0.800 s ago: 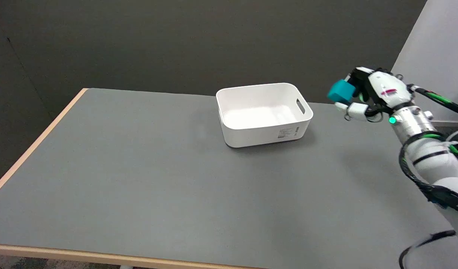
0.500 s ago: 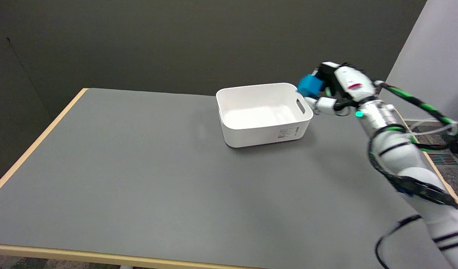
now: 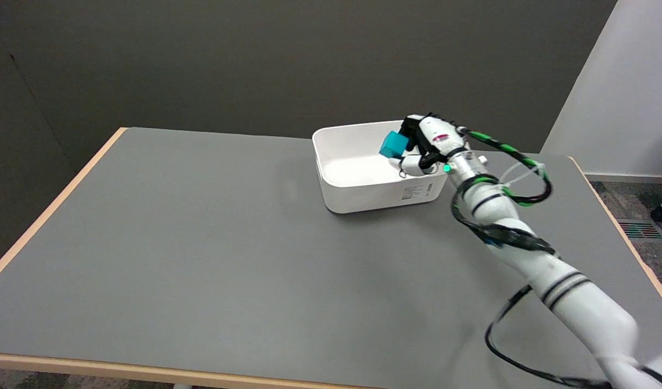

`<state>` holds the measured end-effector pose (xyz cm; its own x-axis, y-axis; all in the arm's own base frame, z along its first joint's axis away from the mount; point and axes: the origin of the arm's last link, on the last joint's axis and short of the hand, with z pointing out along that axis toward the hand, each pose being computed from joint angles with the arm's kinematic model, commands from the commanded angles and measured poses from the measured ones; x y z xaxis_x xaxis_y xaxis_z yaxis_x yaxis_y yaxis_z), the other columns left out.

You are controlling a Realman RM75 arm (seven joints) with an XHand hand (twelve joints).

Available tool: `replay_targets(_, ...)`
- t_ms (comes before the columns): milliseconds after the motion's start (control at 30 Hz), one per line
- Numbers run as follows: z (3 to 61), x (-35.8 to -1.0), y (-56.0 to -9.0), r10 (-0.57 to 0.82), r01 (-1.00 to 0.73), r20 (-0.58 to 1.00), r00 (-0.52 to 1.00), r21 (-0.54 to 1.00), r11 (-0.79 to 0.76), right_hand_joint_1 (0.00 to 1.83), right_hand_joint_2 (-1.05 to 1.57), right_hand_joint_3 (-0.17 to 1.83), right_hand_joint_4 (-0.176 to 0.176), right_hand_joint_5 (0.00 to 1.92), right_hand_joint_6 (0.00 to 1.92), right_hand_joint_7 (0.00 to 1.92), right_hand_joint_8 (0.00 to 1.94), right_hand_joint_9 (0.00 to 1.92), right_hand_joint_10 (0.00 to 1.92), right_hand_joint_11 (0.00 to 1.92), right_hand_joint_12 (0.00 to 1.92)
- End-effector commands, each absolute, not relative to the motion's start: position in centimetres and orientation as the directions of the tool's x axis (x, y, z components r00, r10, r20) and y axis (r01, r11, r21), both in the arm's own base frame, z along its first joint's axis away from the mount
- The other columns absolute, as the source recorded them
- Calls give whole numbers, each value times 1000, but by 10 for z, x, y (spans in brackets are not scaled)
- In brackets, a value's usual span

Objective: Place blue wooden cube into white box.

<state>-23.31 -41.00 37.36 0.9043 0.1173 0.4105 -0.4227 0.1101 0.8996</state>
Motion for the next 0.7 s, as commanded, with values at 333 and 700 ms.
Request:
replay_targets(333,383,-230,-444,144,-597,584,799,800,62,407,607,841,-12,78,289,141,285,85,672,-1,1182)
replay_targets(700,347,-172,-390,251,-605,621,743,783,-145,367,504,904,-15,42,115,23,76,5,290,13,942)
